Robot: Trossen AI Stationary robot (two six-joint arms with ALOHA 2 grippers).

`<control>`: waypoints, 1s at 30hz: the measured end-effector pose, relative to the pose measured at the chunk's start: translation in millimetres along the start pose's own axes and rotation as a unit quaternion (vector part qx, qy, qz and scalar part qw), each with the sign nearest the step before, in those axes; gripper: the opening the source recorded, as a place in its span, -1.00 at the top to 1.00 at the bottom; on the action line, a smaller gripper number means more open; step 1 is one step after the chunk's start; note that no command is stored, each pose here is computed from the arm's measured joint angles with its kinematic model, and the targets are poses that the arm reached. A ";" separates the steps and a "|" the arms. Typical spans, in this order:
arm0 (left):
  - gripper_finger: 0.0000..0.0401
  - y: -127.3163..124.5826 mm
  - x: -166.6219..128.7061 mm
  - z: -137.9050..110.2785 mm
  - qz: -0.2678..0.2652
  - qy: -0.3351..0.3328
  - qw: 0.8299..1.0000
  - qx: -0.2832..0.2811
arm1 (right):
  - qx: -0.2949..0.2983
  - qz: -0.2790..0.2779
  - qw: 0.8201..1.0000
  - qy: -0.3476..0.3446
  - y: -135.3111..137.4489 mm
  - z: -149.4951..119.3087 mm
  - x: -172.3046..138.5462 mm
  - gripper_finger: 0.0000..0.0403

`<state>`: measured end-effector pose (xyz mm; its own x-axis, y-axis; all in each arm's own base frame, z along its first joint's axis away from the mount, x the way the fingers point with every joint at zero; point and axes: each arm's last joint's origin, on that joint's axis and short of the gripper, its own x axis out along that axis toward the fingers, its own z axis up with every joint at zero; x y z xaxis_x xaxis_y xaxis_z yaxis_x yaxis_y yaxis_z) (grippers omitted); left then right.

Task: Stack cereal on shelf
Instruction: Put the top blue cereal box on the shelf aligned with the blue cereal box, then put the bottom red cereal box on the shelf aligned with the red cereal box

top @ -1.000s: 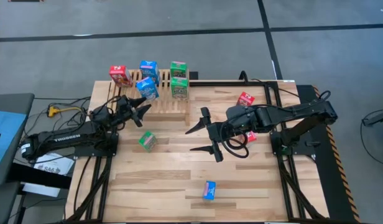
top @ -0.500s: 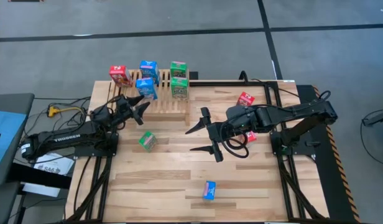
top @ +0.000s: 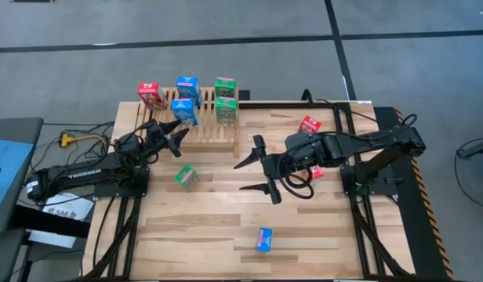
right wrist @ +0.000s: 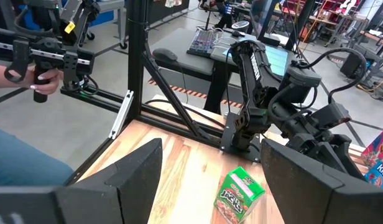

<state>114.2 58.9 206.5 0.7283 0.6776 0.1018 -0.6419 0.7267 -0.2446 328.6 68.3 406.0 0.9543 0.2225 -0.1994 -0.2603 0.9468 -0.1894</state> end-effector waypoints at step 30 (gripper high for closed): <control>-0.29 -22.5 -2.0 34.9 -0.181 -0.018 0.981 -0.061 | 0.002 0.031 0.999 0.029 21.4 5.9 -21.6 -0.47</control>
<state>118.8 45.1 245.5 0.8930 0.3825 0.2370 -0.3073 0.9032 -0.2998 303.3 85.1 411.9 0.9266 0.2665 -0.2654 -0.3173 0.9327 -0.1712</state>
